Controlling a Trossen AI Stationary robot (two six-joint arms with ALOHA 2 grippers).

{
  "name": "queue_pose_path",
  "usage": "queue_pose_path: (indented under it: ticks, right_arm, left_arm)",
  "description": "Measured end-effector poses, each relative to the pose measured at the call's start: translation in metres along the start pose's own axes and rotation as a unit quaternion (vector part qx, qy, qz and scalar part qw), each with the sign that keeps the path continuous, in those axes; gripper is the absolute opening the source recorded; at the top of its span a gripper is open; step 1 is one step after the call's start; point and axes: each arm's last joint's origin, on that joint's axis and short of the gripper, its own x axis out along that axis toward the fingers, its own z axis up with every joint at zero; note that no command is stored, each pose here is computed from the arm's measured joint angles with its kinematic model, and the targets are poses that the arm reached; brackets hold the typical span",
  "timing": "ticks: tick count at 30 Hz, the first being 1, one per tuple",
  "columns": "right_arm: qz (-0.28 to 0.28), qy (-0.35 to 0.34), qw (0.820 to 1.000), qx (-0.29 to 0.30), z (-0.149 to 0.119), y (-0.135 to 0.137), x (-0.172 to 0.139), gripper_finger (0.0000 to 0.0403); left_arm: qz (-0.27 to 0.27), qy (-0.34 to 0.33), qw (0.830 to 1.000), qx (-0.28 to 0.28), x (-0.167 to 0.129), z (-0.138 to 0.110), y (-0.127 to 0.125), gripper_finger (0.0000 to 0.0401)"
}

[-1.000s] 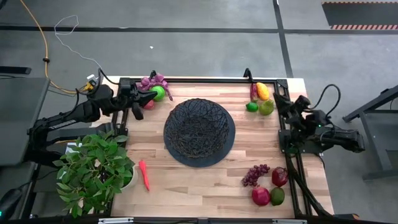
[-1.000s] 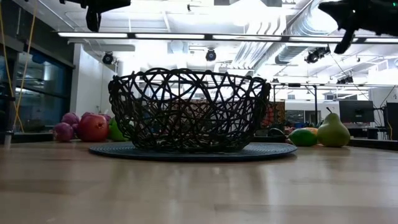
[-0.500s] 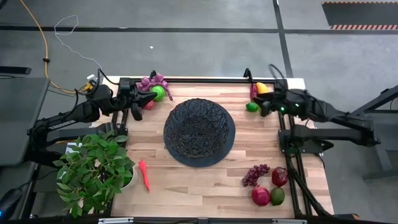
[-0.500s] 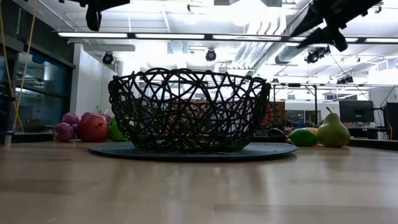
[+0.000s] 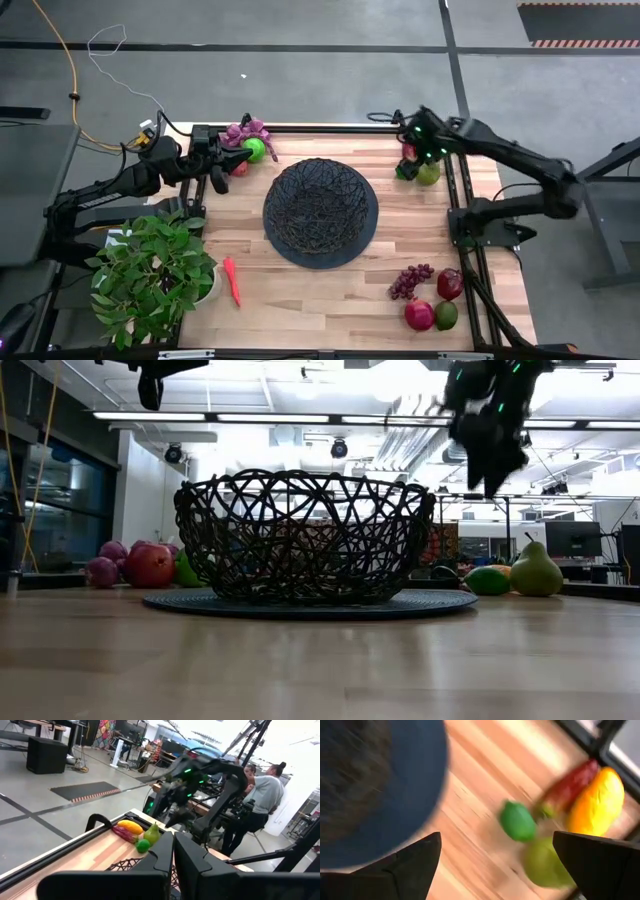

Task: Build produce basket
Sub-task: Put the purple garlic into the basket

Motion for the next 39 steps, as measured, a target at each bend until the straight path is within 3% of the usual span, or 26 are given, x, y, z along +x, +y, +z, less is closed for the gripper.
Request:
queue_pose_path:
  ticks: [5, 9, 21, 26, 30, 35, 39]
  right_arm:
    - [-0.018, 0.110, 0.993, -0.022, 0.011, -0.018, 0.047, 0.0367]
    - [-0.020, 0.158, 0.987, -0.018, 0.016, -0.023, 0.073, 0.0365]
    - [-0.036, 0.161, 0.985, -0.043, 0.026, -0.024, 0.103, 0.0365]
    - [-0.011, 0.104, 0.994, -0.034, 0.032, -0.022, 0.091, 0.0365]
    - [0.028, 0.009, 1.000, -0.011, 0.037, -0.019, 0.063, 0.0365]
    - [0.072, -0.117, 0.990, 0.035, 0.042, -0.017, 0.024, 0.0365]
    - [0.079, -0.173, 0.980, 0.052, 0.041, -0.017, 0.004, 0.0365]
  left_arm:
    - [0.000, 0.000, 1.000, 0.000, 0.000, 0.000, 0.000, 0.0006]
    - [0.001, 0.000, 1.000, 0.003, 0.000, 0.000, 0.000, 0.0006]
    - [0.005, -0.001, 1.000, 0.005, 0.000, 0.000, 0.000, 0.0006]
    - [0.023, -0.008, 1.000, 0.005, 0.000, 0.000, 0.001, 0.0006]
    - [0.056, -0.017, 0.998, 0.009, 0.002, 0.000, 0.004, 0.0006]
    - [0.103, -0.007, 0.995, 0.010, 0.010, 0.008, 0.007, 0.0009]
    - [0.165, 0.066, 0.984, 0.027, 0.028, 0.023, 0.014, 0.0042]
